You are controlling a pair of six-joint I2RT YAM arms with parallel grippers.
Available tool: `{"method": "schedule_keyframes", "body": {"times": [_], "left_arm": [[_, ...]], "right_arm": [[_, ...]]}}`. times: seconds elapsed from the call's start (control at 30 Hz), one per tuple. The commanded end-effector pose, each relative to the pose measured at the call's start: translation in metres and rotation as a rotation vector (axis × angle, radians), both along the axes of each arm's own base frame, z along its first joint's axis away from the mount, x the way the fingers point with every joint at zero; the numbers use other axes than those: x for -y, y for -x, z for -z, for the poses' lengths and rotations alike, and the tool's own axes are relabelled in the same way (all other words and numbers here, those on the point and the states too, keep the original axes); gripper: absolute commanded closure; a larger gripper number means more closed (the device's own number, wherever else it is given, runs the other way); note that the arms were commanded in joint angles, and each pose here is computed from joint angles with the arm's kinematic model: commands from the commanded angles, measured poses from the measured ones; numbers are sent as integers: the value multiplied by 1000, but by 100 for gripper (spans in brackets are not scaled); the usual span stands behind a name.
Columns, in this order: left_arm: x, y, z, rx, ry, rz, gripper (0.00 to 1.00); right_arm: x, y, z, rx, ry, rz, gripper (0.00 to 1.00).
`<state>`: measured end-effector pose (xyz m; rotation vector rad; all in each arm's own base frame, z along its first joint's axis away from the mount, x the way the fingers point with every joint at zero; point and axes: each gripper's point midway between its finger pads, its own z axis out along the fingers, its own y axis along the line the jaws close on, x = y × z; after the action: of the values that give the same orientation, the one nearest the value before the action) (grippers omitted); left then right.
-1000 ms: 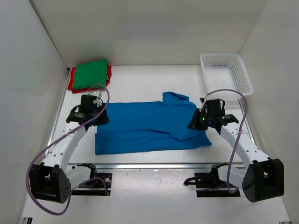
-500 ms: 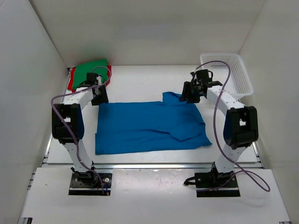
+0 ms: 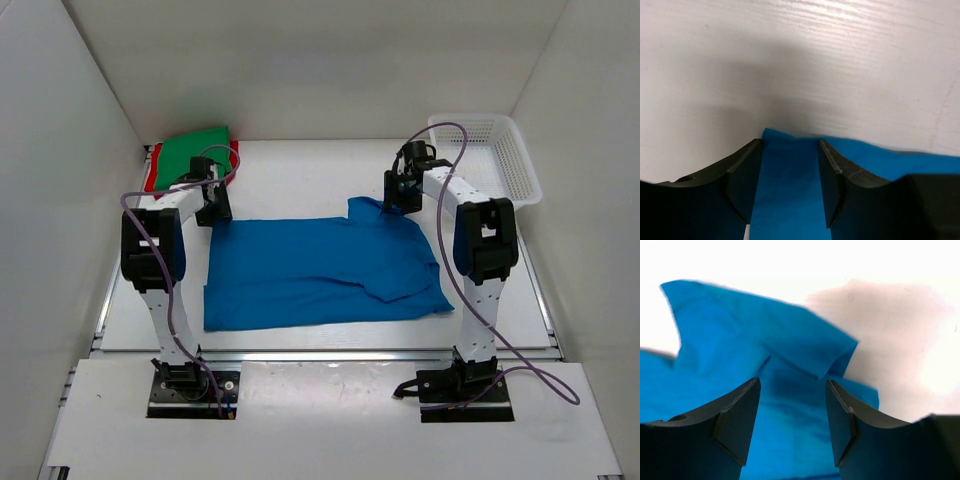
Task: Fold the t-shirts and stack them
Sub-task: Grap the side of the flattened tshirt furthest away from the robot with both arms, then fold the other side of the tshirt into a rectangle
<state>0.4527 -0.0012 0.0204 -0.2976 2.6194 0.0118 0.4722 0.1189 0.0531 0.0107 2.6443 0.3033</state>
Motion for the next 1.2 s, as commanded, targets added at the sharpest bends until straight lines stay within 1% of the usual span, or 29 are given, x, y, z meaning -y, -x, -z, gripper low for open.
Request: {"method": "schedule_keyframes", "body": {"times": [0.0,0.03,0.07,0.13,0.17,0.2,0.23,0.27,0.33,0.4,0.5,0.6,0.63,0.77,0.93,1.0,1.03,1.07,1.1,1.13,1.17], "left_arm": [[-7,-13,-8,33,-21,-17,41],[-8,-15,-8,36,-23,-17,41],[-8,-17,-8,37,-27,-12,43],[-9,-16,-2,25,-25,-18,49],[-8,-14,2,10,-24,-15,52],[-6,-15,4,4,-17,-9,58],[-5,-17,2,6,-8,-3,66],[-5,-17,4,-6,-10,-6,73],[-4,-19,6,-12,-7,1,100],[-5,-22,3,0,-8,5,100],[-5,-22,-2,4,-23,8,100],[-6,-22,-12,14,-25,20,100],[-6,-24,-22,35,-26,18,100],[-7,-17,-37,55,-28,24,100],[-5,-5,-55,93,-27,35,100],[-7,6,-62,101,-35,39,100],[-7,8,-62,106,-38,39,100],[-7,14,-61,98,-40,43,100],[-7,22,-59,90,-36,46,100],[-6,25,-59,90,-35,52,100],[-6,31,-60,93,-35,47,100]], "right_arm": [[6,-20,-5,48,59,5,48],[5,-21,-1,35,62,-4,49],[6,-25,-2,45,65,-5,49],[6,-27,8,27,75,-7,49],[8,-26,10,20,89,-11,52],[6,-33,8,34,83,-12,58],[7,-32,9,29,91,-19,62],[7,-35,7,35,92,-19,76],[6,-39,1,50,93,-21,96],[9,-40,-4,57,99,-19,100],[9,-41,-17,86,102,-23,100],[9,-43,-48,138,95,-39,99],[11,-40,-51,133,102,-47,100],[3,-29,-89,185,106,-86,100],[-4,10,-130,224,125,-149,100],[-1,34,-121,183,130,-167,99],[2,42,-133,205,130,-171,100],[4,53,-122,179,129,-169,100],[6,67,-120,173,122,-173,100],[12,75,-128,194,123,-161,100],[12,87,-115,163,119,-165,100]]}}
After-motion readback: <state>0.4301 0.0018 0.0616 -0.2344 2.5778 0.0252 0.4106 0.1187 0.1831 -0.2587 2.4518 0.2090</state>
